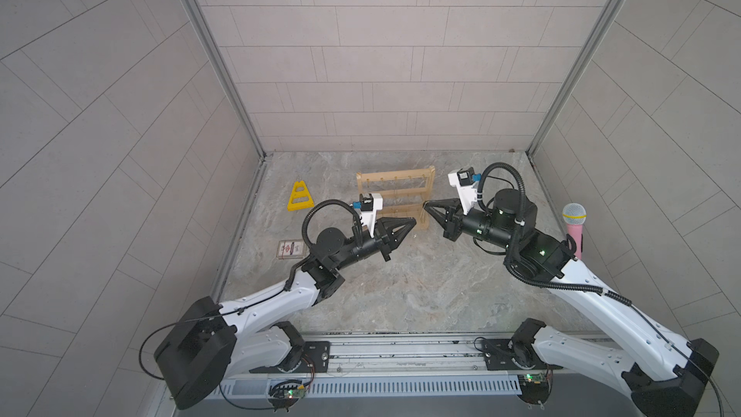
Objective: Hang the necklace on the jewelry display stand
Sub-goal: Pick up the necklace from the center of the board, then hang the necklace on the stand.
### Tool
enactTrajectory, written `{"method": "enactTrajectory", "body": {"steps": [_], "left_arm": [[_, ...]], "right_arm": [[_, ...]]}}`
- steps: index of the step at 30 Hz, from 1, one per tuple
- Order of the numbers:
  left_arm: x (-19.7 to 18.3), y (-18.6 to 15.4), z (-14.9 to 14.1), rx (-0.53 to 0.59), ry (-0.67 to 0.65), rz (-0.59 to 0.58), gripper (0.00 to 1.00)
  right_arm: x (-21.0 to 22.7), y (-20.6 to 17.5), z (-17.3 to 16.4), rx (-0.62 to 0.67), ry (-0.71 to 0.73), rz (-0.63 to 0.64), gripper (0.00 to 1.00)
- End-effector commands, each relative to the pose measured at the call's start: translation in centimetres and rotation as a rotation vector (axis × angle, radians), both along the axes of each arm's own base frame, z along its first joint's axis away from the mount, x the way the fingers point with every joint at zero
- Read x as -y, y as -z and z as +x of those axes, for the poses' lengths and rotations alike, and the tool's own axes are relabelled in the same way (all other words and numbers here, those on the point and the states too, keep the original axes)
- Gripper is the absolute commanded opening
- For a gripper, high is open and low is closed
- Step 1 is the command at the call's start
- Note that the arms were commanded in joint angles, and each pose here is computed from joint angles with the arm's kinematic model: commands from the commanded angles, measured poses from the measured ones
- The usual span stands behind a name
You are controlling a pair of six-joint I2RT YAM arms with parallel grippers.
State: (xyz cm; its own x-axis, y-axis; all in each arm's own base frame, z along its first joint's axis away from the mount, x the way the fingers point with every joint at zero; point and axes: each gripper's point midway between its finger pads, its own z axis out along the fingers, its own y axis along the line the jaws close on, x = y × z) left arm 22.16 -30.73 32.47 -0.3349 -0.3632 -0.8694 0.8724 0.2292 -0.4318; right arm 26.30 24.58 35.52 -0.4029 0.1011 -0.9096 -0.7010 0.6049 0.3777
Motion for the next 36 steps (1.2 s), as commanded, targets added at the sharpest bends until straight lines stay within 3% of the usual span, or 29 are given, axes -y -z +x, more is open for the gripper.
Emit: {"method": "enactTrajectory", "body": {"steps": [1, 36], "left_arm": [[-0.1, -2.3, 0.5, 0.052, -0.018, -0.030, 0.02], [2.6, -2.1, 9.1, 0.033, -0.080, -0.048, 0.00]], "right_arm": [[-0.1, -0.2, 0.4, -0.006, -0.045, -0.032, 0.00], [1.7, 1.1, 11.6, -0.065, -0.033, -0.064, 0.00]]}}
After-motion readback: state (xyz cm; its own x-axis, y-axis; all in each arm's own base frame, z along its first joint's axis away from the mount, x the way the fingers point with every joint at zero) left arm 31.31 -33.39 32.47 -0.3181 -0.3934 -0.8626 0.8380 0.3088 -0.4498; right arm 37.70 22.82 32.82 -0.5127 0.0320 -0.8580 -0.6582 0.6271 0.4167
